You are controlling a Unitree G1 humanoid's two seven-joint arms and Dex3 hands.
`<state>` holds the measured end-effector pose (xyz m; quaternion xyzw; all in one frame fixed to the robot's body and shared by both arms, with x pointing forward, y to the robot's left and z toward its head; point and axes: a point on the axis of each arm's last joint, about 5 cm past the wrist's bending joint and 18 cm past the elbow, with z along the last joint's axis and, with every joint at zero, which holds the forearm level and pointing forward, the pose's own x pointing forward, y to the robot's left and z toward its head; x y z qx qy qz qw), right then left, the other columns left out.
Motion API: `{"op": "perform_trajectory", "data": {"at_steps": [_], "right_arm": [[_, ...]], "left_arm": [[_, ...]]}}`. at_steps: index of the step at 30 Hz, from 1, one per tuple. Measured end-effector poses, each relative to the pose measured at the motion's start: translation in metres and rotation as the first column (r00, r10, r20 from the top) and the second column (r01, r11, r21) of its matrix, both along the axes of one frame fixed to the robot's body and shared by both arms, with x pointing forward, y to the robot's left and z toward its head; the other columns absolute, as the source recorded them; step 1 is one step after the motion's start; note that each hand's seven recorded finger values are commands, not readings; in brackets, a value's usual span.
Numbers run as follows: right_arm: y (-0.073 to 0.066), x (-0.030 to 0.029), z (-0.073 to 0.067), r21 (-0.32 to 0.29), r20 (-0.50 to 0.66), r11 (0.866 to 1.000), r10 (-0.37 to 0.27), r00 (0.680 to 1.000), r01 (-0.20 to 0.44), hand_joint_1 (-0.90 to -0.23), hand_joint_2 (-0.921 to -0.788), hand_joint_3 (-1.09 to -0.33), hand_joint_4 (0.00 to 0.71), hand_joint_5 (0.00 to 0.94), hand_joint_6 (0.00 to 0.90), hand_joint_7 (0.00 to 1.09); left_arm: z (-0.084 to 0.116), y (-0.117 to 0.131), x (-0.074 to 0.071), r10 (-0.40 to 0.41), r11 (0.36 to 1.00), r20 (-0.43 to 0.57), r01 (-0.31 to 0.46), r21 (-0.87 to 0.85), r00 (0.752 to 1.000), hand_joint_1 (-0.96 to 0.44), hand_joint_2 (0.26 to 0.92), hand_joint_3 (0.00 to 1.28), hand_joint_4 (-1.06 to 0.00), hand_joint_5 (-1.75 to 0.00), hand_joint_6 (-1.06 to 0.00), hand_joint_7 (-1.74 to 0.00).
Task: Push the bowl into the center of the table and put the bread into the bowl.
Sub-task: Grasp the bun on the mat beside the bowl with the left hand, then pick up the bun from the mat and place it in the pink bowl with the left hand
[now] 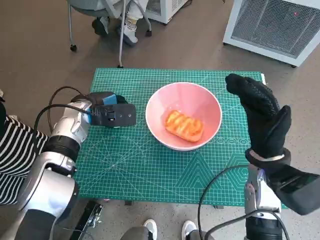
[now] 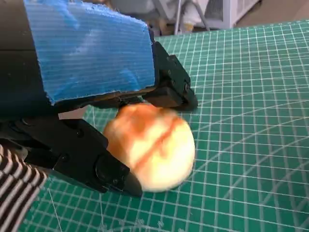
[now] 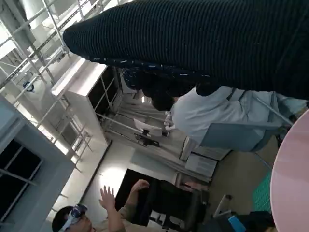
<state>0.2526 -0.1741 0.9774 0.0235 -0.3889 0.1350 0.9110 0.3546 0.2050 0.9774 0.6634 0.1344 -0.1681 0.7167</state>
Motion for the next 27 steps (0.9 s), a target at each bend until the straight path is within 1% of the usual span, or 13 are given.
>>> {"op": "perform_trajectory", "data": {"at_steps": [3, 7, 10, 14, 18, 22, 27], "right_arm": [[0.000, -0.0003, -0.001, 0.000, -0.003, 1.000, -0.001, 1.000, 0.001, -0.691, -0.921, -0.737, 0.192, 0.000, 0.099, 0.39], [0.000, -0.0005, -0.001, 0.000, -0.005, 1.000, -0.002, 1.000, 0.002, -0.690, -0.921, -0.737, 0.191, 0.000, 0.098, 0.39], [0.000, -0.0005, -0.001, 0.000, -0.005, 1.000, -0.002, 1.000, 0.002, -0.690, -0.921, -0.737, 0.191, 0.000, 0.098, 0.39], [0.001, -0.0005, -0.001, 0.001, -0.005, 1.000, -0.001, 1.000, 0.001, -0.690, -0.921, -0.737, 0.191, 0.000, 0.097, 0.39], [0.001, -0.0005, -0.001, 0.002, -0.006, 1.000, -0.001, 1.000, 0.001, -0.690, -0.921, -0.737, 0.191, 0.000, 0.097, 0.39], [0.001, -0.0004, -0.001, 0.002, -0.007, 1.000, 0.000, 1.000, 0.000, -0.690, -0.921, -0.737, 0.191, 0.000, 0.097, 0.39], [0.001, -0.0003, -0.001, 0.002, -0.007, 1.000, 0.000, 1.000, 0.000, -0.690, -0.921, -0.738, 0.191, 0.000, 0.096, 0.39]], "left_arm": [[0.001, 0.000, 0.000, 0.000, 1.000, 0.031, 0.000, 0.004, 1.000, 0.00, 0.914, 0.03, -0.79, -1.08, -0.64, -1.10], [0.004, 0.002, 0.000, -0.005, 1.000, 0.106, 0.006, -0.010, 0.994, 0.00, 0.917, 0.02, -0.79, -1.10, -0.65, -1.08], [0.010, 0.003, 0.001, -0.011, 0.999, 0.172, 0.017, -0.035, 0.985, 0.00, 0.919, 0.02, -0.79, -1.12, -0.65, -1.07], [0.020, 0.003, 0.002, -0.030, 0.996, 0.268, 0.052, -0.076, 0.963, 0.00, 0.920, 0.02, -0.79, -1.13, -0.65, -1.07], [0.034, 0.001, 0.003, -0.053, 0.986, 0.362, 0.107, -0.130, 0.931, 0.00, 0.918, 0.02, -0.79, -1.11, -0.64, -1.09], [0.050, -0.002, 0.001, -0.085, 0.970, 0.453, 0.177, -0.164, 0.887, 0.00, 0.919, 0.02, -0.78, -1.09, -0.64, -1.12], [0.067, -0.009, -0.006, -0.120, 0.940, 0.548, 0.272, -0.205, 0.828, 0.00, 0.920, 0.03, -0.78, -1.07, -0.63, -1.16]]}}
